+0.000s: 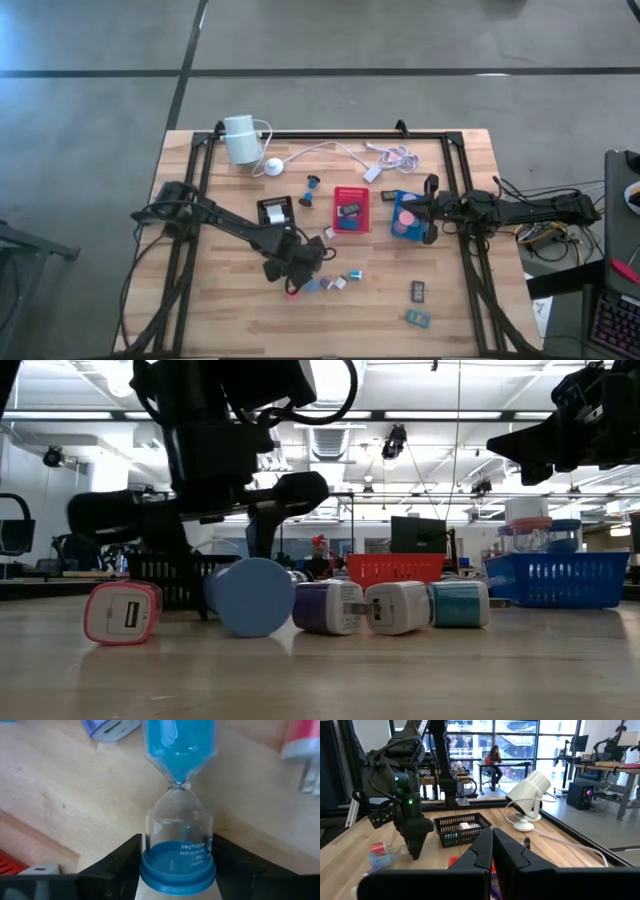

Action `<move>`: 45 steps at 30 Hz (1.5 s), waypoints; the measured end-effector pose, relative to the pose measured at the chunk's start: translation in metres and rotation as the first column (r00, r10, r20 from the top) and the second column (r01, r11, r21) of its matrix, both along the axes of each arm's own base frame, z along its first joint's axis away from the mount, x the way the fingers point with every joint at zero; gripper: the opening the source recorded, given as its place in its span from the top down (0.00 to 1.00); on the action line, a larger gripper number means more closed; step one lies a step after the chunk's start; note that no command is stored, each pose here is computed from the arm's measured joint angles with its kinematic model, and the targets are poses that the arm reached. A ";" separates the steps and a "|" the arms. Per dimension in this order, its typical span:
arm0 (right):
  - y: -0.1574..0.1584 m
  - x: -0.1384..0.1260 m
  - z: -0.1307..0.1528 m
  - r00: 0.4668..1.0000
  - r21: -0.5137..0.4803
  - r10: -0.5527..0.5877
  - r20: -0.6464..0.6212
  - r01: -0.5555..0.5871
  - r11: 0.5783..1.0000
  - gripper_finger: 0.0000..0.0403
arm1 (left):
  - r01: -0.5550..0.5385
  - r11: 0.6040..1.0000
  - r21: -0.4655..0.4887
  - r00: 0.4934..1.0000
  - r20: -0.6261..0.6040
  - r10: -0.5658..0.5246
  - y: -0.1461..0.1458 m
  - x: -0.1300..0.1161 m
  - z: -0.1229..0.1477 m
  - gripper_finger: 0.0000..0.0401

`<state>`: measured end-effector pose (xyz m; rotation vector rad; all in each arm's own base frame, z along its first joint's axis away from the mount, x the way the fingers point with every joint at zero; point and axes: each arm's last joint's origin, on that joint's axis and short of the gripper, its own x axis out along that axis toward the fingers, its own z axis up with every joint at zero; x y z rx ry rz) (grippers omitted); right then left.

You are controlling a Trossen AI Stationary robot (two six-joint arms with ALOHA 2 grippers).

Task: Pick & Place Office items
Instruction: Put the light blue hourglass into the blue bin

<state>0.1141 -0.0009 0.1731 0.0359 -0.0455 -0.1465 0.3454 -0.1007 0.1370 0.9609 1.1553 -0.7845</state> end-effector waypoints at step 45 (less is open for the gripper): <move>0.000 0.000 0.002 1.000 0.015 0.002 0.024 -0.002 1.000 0.98 | -0.273 0.561 -0.781 0.448 0.413 0.793 0.060 -0.171 0.107 0.49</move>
